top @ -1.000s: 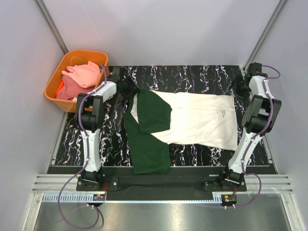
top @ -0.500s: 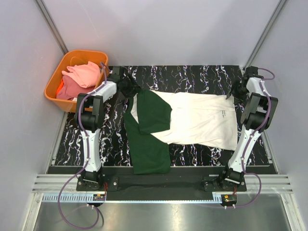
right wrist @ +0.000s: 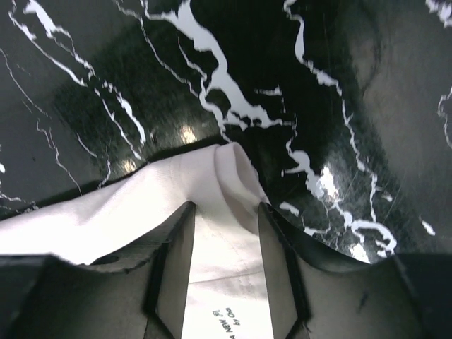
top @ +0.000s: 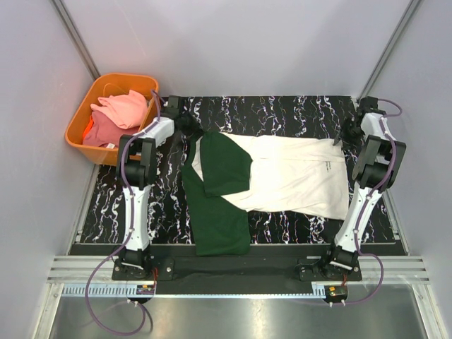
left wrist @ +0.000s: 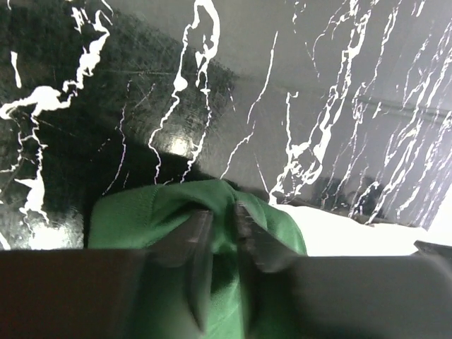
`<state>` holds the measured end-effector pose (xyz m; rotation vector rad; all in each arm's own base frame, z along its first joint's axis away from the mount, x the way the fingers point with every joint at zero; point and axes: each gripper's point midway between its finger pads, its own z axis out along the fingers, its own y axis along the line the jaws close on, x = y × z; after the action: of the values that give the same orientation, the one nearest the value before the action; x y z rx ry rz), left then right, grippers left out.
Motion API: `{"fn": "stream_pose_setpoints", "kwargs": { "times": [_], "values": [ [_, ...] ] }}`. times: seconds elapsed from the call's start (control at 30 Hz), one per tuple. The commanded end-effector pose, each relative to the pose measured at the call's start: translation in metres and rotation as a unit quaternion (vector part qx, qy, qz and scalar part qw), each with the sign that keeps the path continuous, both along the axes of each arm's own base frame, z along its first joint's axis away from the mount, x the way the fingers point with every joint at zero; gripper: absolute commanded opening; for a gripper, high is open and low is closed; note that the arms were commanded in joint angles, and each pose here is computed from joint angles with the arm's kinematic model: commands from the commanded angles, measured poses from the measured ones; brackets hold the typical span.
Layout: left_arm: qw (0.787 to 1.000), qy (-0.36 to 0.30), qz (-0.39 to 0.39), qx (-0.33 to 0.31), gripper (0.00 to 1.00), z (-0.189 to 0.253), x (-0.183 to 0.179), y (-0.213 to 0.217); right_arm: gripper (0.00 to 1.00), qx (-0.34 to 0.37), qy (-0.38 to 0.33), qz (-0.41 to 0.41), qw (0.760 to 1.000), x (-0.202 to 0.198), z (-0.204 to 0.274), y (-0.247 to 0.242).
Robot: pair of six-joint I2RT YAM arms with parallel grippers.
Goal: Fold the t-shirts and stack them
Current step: Fold the tshirt
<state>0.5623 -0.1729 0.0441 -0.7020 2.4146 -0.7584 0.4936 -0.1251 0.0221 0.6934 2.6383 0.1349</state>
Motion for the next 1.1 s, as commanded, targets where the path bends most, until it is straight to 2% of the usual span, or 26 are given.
{"fn": "stream_pose_setpoints", "kwargs": {
  "times": [0.0,0.07,0.1,0.23,0.37,0.5,0.77,1.0,1.07],
  "values": [
    [0.999,-0.046,-0.011,0.009,0.10,0.027,0.018,0.000,0.47,-0.019,-0.012,-0.006,1.000,0.014,-0.001,-0.014],
    [0.998,-0.046,-0.015,0.027,0.03,0.026,0.017,0.005,0.53,-0.017,-0.016,-0.004,1.000,0.017,0.000,-0.014],
    [0.998,-0.048,-0.014,0.032,0.00,0.028,0.017,0.007,0.62,-0.016,-0.019,-0.005,1.000,0.019,0.002,-0.014],
    [0.998,-0.051,-0.022,0.041,0.00,0.029,0.015,0.008,0.72,-0.001,-0.037,0.004,0.999,0.027,0.010,-0.010],
    [0.997,-0.059,-0.028,0.046,0.00,0.035,0.016,0.009,0.74,0.005,-0.054,0.000,0.999,0.035,0.021,-0.009],
    [0.996,-0.064,-0.027,0.048,0.00,0.041,0.018,0.009,0.72,0.009,-0.041,-0.008,0.999,0.035,0.007,-0.013],
    [0.997,-0.059,-0.021,0.044,0.00,0.038,0.019,0.010,0.58,0.019,-0.028,-0.011,0.999,0.035,-0.011,-0.013],
    [0.996,-0.062,-0.006,0.057,0.00,0.037,0.026,0.021,0.03,0.009,-0.021,-0.041,0.999,0.035,-0.015,-0.020],
    [0.996,-0.063,0.003,0.065,0.00,0.037,0.028,0.027,0.00,-0.015,-0.014,-0.064,0.998,0.032,-0.015,-0.031]
  ]
}}
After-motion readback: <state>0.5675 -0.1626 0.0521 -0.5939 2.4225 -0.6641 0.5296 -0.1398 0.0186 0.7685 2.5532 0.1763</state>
